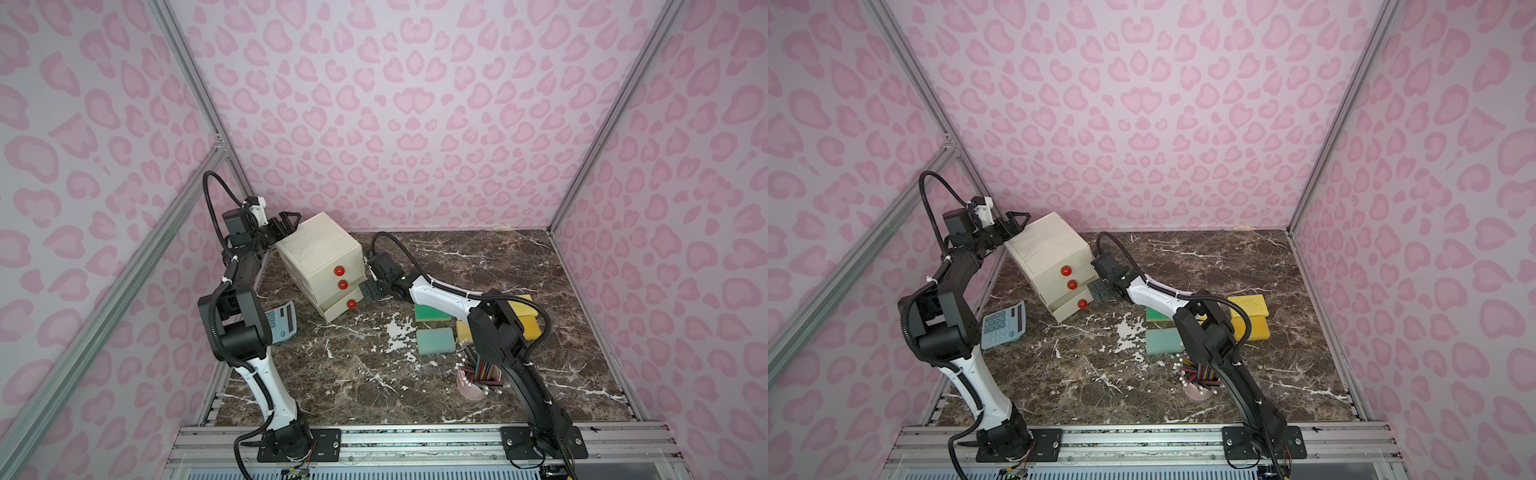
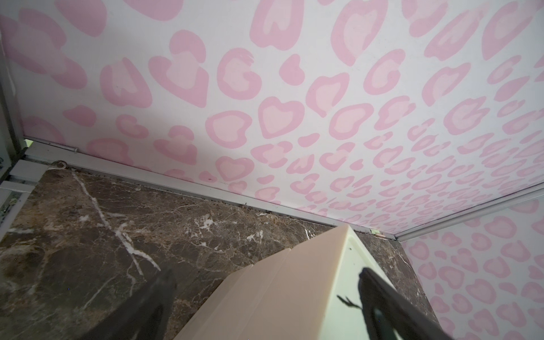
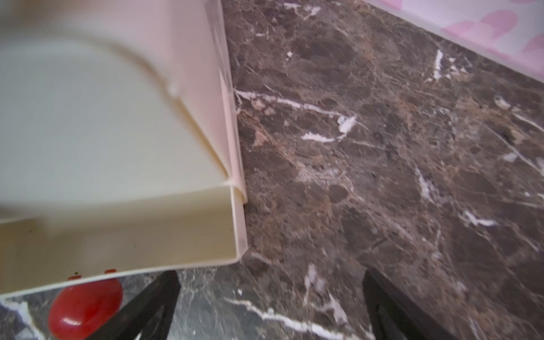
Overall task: Take the sponge out of the drawer
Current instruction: Close the drawer of the storage box, then move the drawer to the corner of the board.
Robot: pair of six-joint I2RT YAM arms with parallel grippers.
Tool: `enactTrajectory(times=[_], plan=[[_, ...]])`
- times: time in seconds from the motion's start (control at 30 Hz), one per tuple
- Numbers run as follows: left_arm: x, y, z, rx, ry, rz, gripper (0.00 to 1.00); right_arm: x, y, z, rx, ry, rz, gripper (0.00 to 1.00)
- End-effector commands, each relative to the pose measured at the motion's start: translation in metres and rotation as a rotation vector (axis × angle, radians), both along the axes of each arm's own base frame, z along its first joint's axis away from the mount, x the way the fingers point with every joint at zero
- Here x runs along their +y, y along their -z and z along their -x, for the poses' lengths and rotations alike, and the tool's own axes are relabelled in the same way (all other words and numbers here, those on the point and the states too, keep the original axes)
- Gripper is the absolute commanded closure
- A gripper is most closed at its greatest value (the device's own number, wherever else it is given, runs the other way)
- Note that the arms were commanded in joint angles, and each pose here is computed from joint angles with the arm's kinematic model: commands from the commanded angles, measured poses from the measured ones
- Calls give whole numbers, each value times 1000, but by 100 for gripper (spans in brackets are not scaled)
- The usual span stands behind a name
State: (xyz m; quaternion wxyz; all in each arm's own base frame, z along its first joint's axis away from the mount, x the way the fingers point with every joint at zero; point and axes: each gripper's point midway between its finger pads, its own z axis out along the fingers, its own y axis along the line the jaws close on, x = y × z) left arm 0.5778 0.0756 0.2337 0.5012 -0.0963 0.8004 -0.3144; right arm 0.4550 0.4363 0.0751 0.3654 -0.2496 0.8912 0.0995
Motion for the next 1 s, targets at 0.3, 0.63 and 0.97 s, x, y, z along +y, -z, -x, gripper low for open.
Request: enactTrajectory(times=[0.3, 0.63, 0.97], plan=[[-10, 27, 12, 110, 25, 20, 3, 4, -3, -11, -87, 29, -113, 1], [-23, -54, 76, -58, -149, -208, 2, -154, -141, 15, -439, 315, -58, 1], [-68, -17, 192, -172, -327, -675, 2, -426, -142, 75, -558, 850, -87, 1]])
